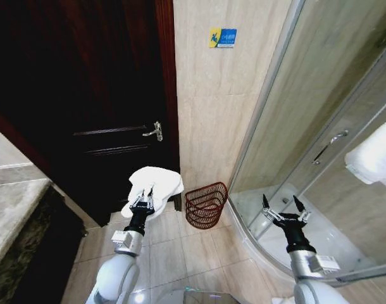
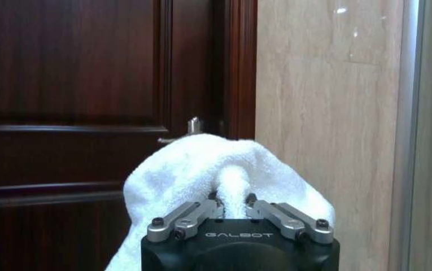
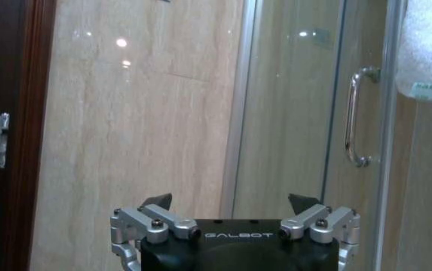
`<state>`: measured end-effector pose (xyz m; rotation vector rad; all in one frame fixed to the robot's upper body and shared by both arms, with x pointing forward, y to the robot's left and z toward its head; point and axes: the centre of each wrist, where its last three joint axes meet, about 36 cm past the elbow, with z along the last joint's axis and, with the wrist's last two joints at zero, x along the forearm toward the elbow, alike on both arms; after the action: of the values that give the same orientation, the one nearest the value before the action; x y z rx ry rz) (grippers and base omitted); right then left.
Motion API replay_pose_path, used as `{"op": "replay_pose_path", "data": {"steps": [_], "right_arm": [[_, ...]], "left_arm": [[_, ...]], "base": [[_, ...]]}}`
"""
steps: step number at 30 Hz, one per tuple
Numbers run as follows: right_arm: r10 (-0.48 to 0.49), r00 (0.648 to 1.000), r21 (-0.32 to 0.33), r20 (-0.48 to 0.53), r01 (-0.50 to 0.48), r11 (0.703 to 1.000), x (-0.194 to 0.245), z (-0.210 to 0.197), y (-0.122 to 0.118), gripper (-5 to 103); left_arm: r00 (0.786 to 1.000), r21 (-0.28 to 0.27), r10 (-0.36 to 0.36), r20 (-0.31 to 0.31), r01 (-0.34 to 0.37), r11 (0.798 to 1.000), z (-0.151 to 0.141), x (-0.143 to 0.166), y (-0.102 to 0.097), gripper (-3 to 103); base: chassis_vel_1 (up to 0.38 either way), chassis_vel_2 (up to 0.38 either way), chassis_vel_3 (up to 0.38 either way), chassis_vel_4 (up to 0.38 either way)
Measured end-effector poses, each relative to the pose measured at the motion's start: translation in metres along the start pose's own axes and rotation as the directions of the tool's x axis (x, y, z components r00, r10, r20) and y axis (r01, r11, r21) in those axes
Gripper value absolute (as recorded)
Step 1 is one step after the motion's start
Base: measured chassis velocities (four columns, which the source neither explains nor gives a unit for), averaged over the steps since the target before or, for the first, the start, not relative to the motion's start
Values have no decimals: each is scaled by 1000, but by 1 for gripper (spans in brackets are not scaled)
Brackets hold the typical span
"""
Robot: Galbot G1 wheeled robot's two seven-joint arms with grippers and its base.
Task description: Discard the used towel into the hamper.
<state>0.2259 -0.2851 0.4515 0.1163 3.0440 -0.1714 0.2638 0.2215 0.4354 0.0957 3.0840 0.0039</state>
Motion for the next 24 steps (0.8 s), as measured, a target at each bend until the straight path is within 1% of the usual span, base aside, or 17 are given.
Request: {"op": "replay_pose_path", "data": {"steps": [24], "right_arm": [[1,1000,-2,-3,-1,1000,-1,3,-1,100]], "left_arm": [[1000,2,-2,1,2,1000,3,-2,0,10]], "base": [[0,0,0,0]]}}
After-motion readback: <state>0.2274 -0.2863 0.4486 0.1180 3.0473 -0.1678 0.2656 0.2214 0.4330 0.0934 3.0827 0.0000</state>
